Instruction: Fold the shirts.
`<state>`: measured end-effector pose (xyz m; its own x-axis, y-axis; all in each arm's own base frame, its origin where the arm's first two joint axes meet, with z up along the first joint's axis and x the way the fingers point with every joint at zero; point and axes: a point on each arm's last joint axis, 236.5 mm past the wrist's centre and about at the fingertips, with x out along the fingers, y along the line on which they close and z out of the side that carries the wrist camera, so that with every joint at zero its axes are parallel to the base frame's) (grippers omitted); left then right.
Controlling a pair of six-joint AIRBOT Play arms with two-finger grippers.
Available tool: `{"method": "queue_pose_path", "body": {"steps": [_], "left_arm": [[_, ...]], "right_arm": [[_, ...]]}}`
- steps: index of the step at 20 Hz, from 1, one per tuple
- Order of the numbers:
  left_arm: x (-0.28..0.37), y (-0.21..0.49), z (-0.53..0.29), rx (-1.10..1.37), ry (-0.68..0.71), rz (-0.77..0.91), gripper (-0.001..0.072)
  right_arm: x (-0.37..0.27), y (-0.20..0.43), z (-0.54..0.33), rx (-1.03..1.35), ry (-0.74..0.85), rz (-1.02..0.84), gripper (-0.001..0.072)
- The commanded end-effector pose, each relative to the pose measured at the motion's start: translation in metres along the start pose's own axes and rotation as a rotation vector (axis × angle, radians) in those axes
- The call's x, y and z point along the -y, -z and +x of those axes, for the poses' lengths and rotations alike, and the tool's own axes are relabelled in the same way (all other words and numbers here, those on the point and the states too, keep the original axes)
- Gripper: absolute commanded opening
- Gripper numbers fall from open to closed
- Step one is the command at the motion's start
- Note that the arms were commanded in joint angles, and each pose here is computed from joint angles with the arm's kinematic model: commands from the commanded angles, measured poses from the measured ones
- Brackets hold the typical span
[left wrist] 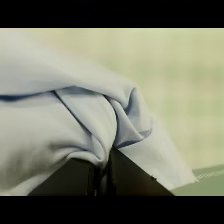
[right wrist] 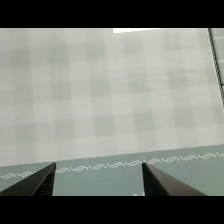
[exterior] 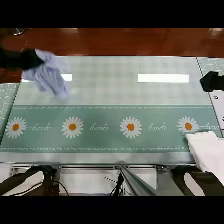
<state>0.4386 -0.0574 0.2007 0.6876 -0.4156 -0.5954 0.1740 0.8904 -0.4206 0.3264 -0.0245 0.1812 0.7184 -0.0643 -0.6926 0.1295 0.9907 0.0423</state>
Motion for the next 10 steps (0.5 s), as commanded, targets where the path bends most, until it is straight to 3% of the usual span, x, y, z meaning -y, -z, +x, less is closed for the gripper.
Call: {"method": "queue_pose_path", "body": {"steps": [1,6,10], "left_arm": [[0.121,-0.074,-0.105,0.302,0.184,0.197,0.0021],[0.245,-0.075,-0.172,0.444,0.416,0.377,0.0021],[0.328,-0.006,-0.148,0.369,0.599,0.527,0.0021]], "right_arm": [[-0.017,-0.017,-0.055,0.146,-0.087,0.031,0.062],[-0.028,-0.006,-0.104,0.213,-0.146,0.042,0.062],[-0.027,0.007,-0.117,0.201,-0.148,0.037,0.062]]}}
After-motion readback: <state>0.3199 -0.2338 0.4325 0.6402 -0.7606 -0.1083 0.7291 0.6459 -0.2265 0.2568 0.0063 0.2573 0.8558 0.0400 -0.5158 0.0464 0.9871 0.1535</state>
